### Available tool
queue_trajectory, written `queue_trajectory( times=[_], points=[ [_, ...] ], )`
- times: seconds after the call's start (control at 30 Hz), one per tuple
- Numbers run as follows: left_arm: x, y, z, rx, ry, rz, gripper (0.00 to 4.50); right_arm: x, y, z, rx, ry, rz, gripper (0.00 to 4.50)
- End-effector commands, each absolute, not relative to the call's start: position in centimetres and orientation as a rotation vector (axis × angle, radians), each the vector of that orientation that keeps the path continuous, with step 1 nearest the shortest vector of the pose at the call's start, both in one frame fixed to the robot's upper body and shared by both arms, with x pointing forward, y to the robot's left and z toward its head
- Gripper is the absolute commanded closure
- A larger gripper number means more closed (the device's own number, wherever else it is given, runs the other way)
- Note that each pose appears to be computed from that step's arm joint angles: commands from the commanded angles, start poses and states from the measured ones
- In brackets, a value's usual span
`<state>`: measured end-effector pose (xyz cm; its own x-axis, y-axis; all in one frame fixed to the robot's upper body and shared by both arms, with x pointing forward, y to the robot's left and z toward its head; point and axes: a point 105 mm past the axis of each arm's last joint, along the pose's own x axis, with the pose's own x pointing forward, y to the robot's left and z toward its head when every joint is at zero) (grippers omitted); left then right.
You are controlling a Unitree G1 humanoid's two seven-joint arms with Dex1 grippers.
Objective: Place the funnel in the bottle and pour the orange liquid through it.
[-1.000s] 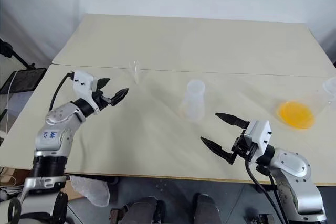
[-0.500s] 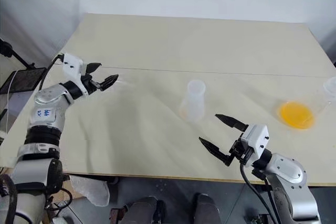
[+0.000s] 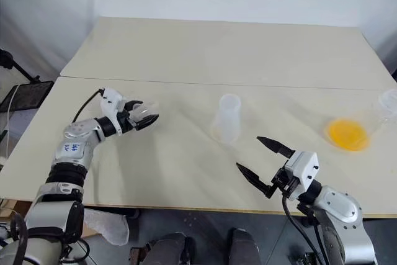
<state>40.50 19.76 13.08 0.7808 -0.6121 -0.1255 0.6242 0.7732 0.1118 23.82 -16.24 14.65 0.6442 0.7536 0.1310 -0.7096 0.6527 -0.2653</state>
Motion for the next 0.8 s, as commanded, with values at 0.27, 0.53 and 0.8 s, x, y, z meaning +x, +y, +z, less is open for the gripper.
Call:
queue_trajectory(
  times=[0.27, 0.53, 0.8],
  points=[
    [39.7, 22.0, 16.6, 0.169, -0.047, -0.642, 0.02, 23.7, -15.9, 16.3, -0.231, -0.309, 0.851, 0.0],
    [37.6, 24.2, 16.9, 0.158, -0.036, -0.658, 0.02, 23.5, -15.9, 16.3, -0.233, -0.302, 0.847, 0.0],
    [35.5, 23.4, 16.6, 0.137, 0.004, -0.716, 0.02, 23.1, -16.2, 16.5, -0.238, -0.297, 0.833, 0.0]
  ],
)
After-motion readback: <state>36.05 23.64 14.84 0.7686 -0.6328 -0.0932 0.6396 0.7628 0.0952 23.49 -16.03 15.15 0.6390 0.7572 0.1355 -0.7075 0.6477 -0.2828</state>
